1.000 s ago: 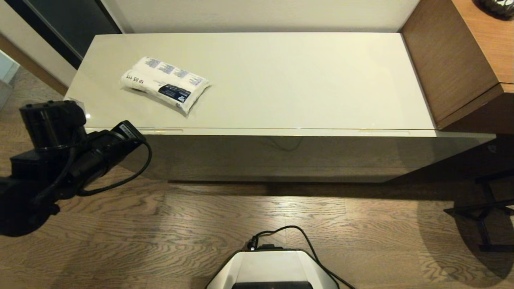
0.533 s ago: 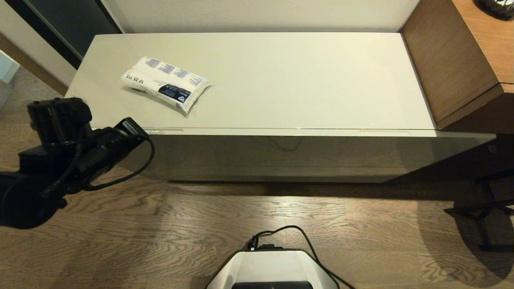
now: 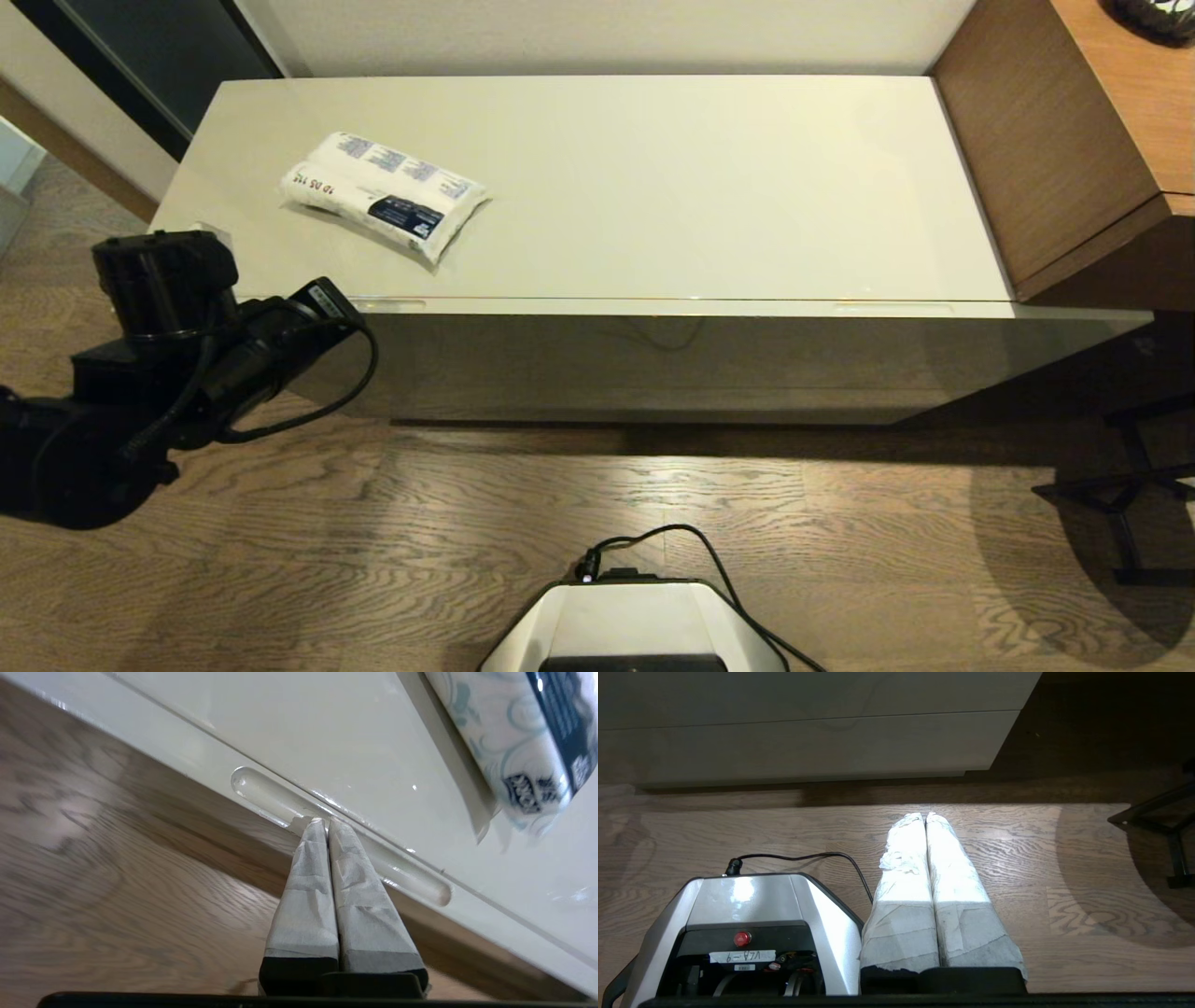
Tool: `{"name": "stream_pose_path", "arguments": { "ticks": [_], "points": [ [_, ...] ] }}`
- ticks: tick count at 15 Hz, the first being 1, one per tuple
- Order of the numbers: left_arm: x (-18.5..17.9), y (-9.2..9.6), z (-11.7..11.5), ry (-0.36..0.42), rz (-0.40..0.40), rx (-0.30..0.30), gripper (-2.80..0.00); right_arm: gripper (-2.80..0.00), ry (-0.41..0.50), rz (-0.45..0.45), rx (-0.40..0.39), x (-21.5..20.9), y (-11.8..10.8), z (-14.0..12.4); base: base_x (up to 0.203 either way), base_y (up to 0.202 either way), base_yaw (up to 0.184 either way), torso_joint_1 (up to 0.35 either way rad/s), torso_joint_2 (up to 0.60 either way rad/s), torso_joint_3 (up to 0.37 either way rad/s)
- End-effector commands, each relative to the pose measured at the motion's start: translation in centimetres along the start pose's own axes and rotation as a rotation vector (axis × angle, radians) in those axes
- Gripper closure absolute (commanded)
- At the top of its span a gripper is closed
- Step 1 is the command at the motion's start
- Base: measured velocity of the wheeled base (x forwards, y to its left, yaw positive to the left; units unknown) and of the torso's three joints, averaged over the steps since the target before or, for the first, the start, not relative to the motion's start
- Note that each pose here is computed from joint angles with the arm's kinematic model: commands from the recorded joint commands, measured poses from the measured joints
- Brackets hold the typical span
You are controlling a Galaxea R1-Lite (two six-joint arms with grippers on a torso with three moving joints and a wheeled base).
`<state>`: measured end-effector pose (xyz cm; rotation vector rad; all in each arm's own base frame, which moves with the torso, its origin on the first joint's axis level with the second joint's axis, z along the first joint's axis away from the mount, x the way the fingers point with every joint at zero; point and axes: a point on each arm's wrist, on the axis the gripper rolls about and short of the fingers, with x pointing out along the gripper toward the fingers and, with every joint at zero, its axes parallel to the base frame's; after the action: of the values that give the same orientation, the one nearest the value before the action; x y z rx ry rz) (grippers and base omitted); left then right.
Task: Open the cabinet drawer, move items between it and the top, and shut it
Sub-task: Open the drawer
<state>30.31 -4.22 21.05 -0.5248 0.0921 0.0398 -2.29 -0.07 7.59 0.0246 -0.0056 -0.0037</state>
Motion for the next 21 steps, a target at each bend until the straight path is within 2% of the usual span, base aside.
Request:
{"name": "stream_pose_path", "arguments": {
  "ticks": [1,4,8,13,15,17,20,21],
  "points": [
    [-0.1,0.0,-0.2,0.002,0.000,0.038,0.00,0.00,-0.005,0.001,0.000,0.0,0.0,-0.1,0.000,0.000,0.000,0.000,0.00,0.000],
    [-0.2,0.1,-0.6,0.013,-0.001,0.046,0.00,0.00,-0.005,0.001,0.000,0.0,0.0,-0.1,0.000,0.000,0.000,0.000,0.00,0.000],
    [-0.1,0.8,-1.8,0.073,0.012,0.063,0.00,0.00,-0.005,0.001,0.000,0.0,0.0,-0.1,0.000,0.000,0.000,0.000,0.00,0.000],
    [-0.1,0.6,-1.5,0.058,0.004,0.059,0.00,0.00,-0.005,0.001,0.000,0.0,0.0,-0.1,0.000,0.000,0.000,0.000,0.00,0.000],
    [-1.5,-0.8,0.8,0.001,-0.039,0.055,0.00,0.00,-0.005,0.001,0.000,0.0,0.0,-0.1,0.000,0.000,0.000,0.000,0.00,0.000],
    [-2.7,-1.7,2.2,-0.002,-0.053,0.063,0.00,0.00,-0.005,0.001,0.000,0.0,0.0,-0.1,0.000,0.000,0.000,0.000,0.00,0.000],
    [-3.9,-3.5,3.1,-0.016,-0.104,0.064,0.00,0.00,-0.005,0.001,0.000,0.0,0.0,-0.1,0.000,0.000,0.000,0.000,0.00,0.000],
    [-3.9,-3.6,3.1,-0.013,-0.103,0.065,0.00,0.00,-0.005,0.001,0.000,0.0,0.0,-0.1,0.000,0.000,0.000,0.000,0.00,0.000]
  ]
}}
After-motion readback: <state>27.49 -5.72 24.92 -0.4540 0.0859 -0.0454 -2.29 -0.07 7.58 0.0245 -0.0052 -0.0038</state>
